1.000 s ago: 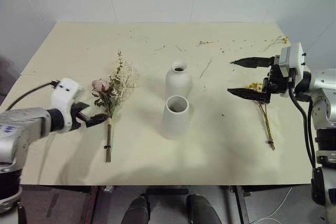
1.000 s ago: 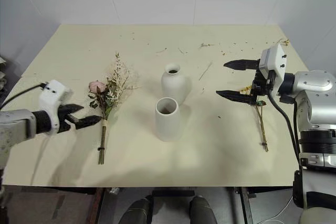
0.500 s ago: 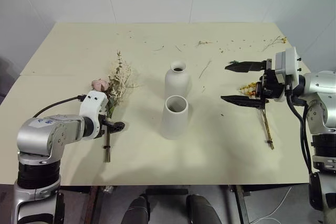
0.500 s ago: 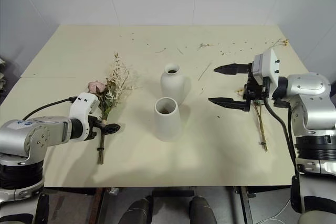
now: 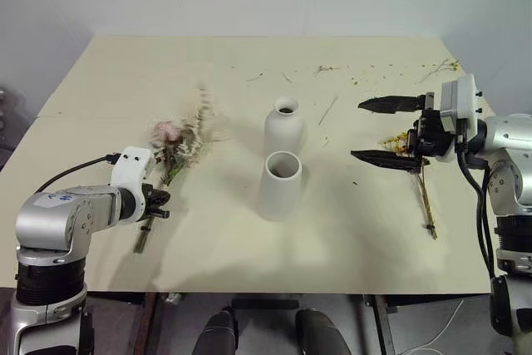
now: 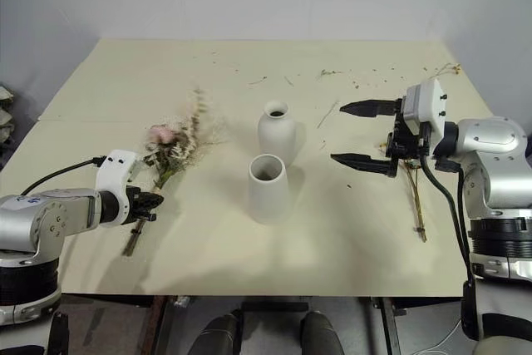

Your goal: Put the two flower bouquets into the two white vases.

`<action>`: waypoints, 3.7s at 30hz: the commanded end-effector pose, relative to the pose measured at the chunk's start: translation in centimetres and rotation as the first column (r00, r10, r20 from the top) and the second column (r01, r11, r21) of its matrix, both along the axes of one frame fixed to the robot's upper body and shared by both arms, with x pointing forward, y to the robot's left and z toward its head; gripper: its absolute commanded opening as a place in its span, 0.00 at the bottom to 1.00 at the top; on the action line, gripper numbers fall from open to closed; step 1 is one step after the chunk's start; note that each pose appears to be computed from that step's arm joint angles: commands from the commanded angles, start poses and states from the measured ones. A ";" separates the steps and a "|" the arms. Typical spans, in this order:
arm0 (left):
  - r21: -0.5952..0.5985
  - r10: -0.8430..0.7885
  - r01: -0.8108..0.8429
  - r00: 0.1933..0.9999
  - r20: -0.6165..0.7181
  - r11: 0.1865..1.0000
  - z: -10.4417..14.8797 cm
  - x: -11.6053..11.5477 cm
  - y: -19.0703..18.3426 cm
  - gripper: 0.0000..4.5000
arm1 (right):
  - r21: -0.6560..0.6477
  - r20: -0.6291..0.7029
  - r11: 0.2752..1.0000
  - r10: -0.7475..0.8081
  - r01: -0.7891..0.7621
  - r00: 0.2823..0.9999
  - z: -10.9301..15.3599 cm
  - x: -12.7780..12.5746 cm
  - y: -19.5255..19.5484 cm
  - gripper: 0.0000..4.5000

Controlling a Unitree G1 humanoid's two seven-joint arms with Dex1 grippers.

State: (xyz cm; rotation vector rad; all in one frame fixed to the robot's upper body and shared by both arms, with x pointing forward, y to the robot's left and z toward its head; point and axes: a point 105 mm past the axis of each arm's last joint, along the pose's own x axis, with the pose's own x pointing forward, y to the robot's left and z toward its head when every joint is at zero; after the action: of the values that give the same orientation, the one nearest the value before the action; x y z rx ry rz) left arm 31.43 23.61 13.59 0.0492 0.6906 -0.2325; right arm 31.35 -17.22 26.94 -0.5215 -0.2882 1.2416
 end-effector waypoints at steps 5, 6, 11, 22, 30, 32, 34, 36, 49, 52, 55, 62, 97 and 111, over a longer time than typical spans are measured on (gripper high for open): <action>-0.231 0.116 -0.008 0.882 0.456 0.973 6.0 4.1 1.9 0.02 | 0.080 0.030 0.985 0.149 -0.151 0.988 2.5 -4.9 2.5 1.00; -0.247 0.127 0.005 0.848 0.515 0.969 6.9 4.4 2.1 0.02 | 0.085 0.024 0.984 0.156 -0.158 0.987 2.4 -5.2 2.7 1.00; -0.349 0.102 0.240 0.676 0.729 0.906 12.5 5.6 -0.3 0.02 | 0.114 0.054 0.987 0.110 -0.115 0.993 2.0 -5.6 2.2 1.00; -0.273 -0.104 0.787 0.390 0.915 0.553 20.6 6.2 -9.9 0.02 | 0.264 0.011 0.942 -0.220 0.210 0.975 2.3 -1.2 -2.9 1.00; -0.152 -0.159 0.913 0.226 0.961 0.379 21.4 6.4 -14.6 0.02 | 0.281 0.015 0.910 -0.321 0.304 0.947 1.0 -1.4 -4.0 1.00; -0.138 -0.132 0.923 0.197 0.971 0.360 21.5 6.8 -15.5 0.02 | 0.292 0.020 0.903 -0.334 0.314 0.942 0.8 -1.7 -4.0 1.00; -0.136 -0.110 0.927 0.185 0.976 0.350 21.6 7.3 -16.2 0.02 | 0.300 0.021 0.898 -0.344 0.323 0.939 0.7 -2.0 -3.9 1.00; -0.135 -0.094 0.932 0.176 0.980 0.337 21.8 7.6 -16.9 0.02 | 0.305 0.022 0.893 -0.353 0.330 0.935 0.5 -2.2 -3.8 1.00; -0.111 -0.094 0.933 0.151 0.984 0.341 20.2 8.5 -20.9 0.02 | 0.350 0.038 0.862 -0.403 0.366 0.914 0.7 -3.4 -3.5 1.00; -0.104 -0.102 0.934 0.147 0.984 0.341 19.9 8.4 -21.4 0.02 | 0.358 0.038 0.857 -0.411 0.372 0.911 0.7 -3.6 -3.4 1.00; -0.095 -0.111 0.921 0.147 0.983 0.378 19.1 8.7 -21.3 0.02 | 0.374 0.039 0.847 -0.422 0.378 0.906 0.7 -3.9 -3.2 1.00; -0.105 -0.119 0.883 0.178 0.977 0.458 17.5 9.5 -20.8 0.02 | 0.390 0.033 0.836 -0.431 0.385 0.902 0.7 -4.2 -2.9 1.00; 0.233 -0.681 0.908 0.075 0.728 0.349 14.7 7.3 -11.3 0.99 | 0.292 -0.140 0.810 -0.490 0.509 0.860 -0.6 -1.6 -4.3 1.00; 0.252 -0.827 0.941 0.048 0.560 0.225 12.2 0.4 -5.3 0.99 | -0.280 -0.357 0.513 -0.840 0.811 0.408 -4.1 0.2 -14.3 1.00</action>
State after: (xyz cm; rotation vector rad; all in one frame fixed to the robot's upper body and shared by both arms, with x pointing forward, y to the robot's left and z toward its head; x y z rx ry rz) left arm 33.98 18.53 25.05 0.3754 -0.1324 -1.3862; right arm 31.85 -30.43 22.98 -0.3257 0.3335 0.3669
